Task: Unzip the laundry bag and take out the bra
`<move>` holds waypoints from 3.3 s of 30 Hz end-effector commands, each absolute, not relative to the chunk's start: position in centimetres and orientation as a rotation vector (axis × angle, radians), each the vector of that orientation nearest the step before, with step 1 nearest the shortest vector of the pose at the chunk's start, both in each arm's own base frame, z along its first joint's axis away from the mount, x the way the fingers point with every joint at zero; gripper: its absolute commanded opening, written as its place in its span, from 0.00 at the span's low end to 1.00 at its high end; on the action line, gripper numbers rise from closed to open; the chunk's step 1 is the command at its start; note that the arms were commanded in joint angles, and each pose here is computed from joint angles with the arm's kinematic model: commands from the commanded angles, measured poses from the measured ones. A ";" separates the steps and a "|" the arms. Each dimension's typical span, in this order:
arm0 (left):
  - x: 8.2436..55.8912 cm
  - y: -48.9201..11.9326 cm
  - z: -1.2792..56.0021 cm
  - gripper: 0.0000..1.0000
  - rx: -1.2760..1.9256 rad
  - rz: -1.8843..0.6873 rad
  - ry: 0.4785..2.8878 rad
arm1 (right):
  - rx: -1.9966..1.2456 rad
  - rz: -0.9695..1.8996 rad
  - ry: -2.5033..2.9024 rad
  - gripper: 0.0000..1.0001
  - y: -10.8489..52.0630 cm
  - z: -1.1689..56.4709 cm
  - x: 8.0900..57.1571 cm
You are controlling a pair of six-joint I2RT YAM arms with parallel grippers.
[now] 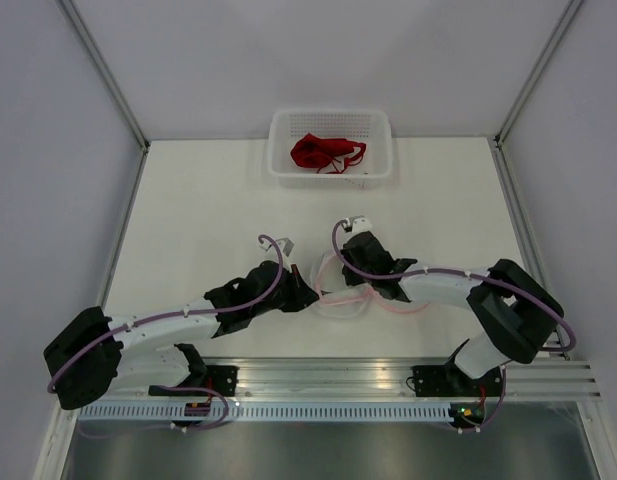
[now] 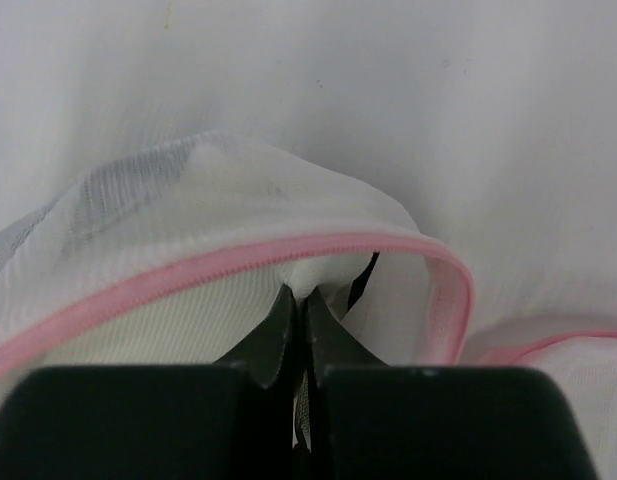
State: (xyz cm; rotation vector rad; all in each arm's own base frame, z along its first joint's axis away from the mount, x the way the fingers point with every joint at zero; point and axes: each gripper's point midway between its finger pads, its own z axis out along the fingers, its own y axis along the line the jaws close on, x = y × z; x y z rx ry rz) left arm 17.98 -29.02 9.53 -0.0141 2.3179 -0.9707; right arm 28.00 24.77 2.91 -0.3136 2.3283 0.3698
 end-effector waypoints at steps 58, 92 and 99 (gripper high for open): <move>18.5 -29.9 10.9 0.02 -0.036 -1.009 2.286 | -0.396 0.511 2.425 0.46 26.0 4.2 23.5; 18.3 -29.5 10.4 0.02 -0.048 -1.006 2.294 | -0.222 1.035 1.666 0.00 23.5 29.6 19.5; 18.3 -29.6 10.7 0.02 -0.050 -1.013 2.288 | -0.425 1.255 1.760 0.00 27.4 30.6 16.4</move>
